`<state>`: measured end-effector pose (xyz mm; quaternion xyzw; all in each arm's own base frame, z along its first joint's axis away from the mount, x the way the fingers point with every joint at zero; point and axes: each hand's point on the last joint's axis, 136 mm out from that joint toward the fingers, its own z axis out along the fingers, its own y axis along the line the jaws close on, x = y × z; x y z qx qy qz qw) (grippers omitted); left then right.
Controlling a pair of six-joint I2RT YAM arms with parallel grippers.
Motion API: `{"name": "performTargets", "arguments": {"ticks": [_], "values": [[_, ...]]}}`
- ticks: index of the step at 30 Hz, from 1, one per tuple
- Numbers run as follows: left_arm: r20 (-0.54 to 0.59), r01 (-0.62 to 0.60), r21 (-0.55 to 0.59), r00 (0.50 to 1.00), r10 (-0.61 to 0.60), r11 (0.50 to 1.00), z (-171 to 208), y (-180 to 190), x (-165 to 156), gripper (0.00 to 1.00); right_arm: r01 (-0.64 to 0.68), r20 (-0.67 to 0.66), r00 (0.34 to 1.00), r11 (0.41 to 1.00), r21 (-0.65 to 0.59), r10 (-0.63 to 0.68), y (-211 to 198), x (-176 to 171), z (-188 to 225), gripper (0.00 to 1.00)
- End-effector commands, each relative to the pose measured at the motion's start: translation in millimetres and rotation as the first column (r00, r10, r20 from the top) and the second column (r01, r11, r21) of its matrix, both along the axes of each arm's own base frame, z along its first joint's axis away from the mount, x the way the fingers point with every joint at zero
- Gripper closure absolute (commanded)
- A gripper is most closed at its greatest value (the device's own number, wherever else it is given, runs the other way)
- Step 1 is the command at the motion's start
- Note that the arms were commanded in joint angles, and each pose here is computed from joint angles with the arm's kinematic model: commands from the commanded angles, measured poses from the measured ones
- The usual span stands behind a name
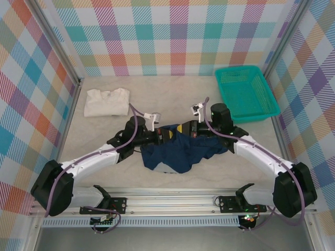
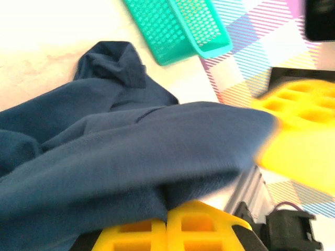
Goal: Fold the inside-out t-shirt
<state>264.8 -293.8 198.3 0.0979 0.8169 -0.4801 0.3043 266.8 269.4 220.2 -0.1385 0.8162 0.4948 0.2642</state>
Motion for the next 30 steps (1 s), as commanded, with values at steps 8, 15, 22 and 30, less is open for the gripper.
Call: {"name": "performTargets", "arguments": {"ticks": [8, 15, 22, 30], "values": [[0.238, 0.337, -0.206, 0.928, -0.287, 0.919, 67.8, 0.9, -70.5, 1.00, 0.150, 0.056, 0.989, 0.940, -0.307, -0.140, -38.9, 24.0, -32.8, 0.99], [0.225, 0.253, -0.236, 0.953, -0.201, 0.938, 66.9, 5.8, -57.8, 1.00, 0.007, 0.175, 0.984, 0.960, -0.279, 0.043, -34.9, -16.0, -13.2, 0.74], [0.224, 0.245, -0.243, 0.956, -0.192, 0.938, 70.0, 6.8, -57.1, 1.00, -0.143, 0.271, 0.944, 0.973, -0.179, 0.189, -7.9, -50.6, -1.4, 0.57], [0.224, 0.240, -0.228, 0.956, -0.189, 0.944, 69.1, 8.7, -58.7, 1.00, -0.270, 0.304, 0.911, 0.960, -0.067, 0.278, 19.4, -50.9, 8.1, 0.52]]}}
